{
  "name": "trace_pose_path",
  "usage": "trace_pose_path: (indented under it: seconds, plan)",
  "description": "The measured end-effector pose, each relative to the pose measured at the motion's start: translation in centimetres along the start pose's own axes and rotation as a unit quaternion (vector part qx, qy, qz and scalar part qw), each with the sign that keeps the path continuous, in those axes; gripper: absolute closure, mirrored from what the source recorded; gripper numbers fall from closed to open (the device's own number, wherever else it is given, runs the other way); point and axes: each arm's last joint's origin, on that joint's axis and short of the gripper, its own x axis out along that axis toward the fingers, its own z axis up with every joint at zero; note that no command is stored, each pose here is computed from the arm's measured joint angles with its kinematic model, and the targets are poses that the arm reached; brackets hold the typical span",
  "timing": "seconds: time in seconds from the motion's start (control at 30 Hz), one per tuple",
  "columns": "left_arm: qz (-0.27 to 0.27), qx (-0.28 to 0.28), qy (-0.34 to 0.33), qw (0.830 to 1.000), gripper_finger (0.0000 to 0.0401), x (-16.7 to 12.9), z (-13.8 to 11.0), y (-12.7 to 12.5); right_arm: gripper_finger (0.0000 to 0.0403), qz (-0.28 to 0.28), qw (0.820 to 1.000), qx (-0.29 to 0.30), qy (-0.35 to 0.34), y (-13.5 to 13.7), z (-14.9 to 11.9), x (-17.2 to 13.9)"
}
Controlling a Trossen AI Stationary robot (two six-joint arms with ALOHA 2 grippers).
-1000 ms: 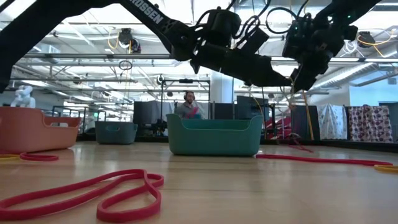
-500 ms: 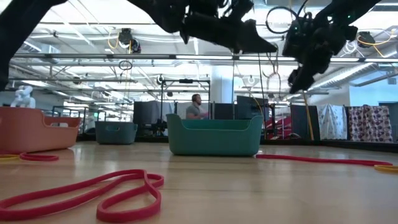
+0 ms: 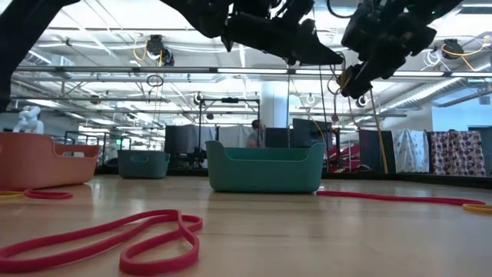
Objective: Sort rubber bands into baskets
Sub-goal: Put the yellow rubber band into the orange bin
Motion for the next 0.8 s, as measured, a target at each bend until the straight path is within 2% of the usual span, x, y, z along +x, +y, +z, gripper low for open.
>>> trace_pose_path:
  seconds: [0.07,0.23,0.33,0.47,0.67,0.73,0.8]
  plan:
    - [0.000,0.000,0.000,1.000,0.0399,-0.2,0.1,0.0,0.0209,0.000,1.000,-0.007,0.005,0.3,0.1,0.2]
    - [0.003,0.000,-0.005,1.000,0.0399,-0.6,0.7,0.2,0.0211,-0.058,0.998,-0.018,0.032,0.4,0.2,0.7]
    - [0.007,0.002,-0.015,1.000,0.0399,-0.8,1.1,0.3,0.0225,-0.071,0.997,-0.025,0.028,0.0,0.4,1.0]
    - [0.004,0.001,-0.009,1.000,0.0399,-1.1,1.2,0.4,0.0271,-0.072,0.997,-0.026,0.025,-0.4,0.5,1.6]
    - [0.002,0.000,-0.001,1.000,0.0399,-1.3,1.3,0.4,0.0389,-0.069,0.997,-0.024,0.038,-0.6,0.3,1.9]
    - [0.004,-0.001,0.006,1.000,0.0399,-1.4,1.3,0.5,0.0393,-0.076,0.996,-0.024,0.045,-0.5,0.2,1.8]
    - [0.004,-0.002,0.019,1.000,0.0399,-1.6,1.1,0.7,0.0395,-0.107,0.992,-0.021,0.061,-0.7,0.0,1.8]
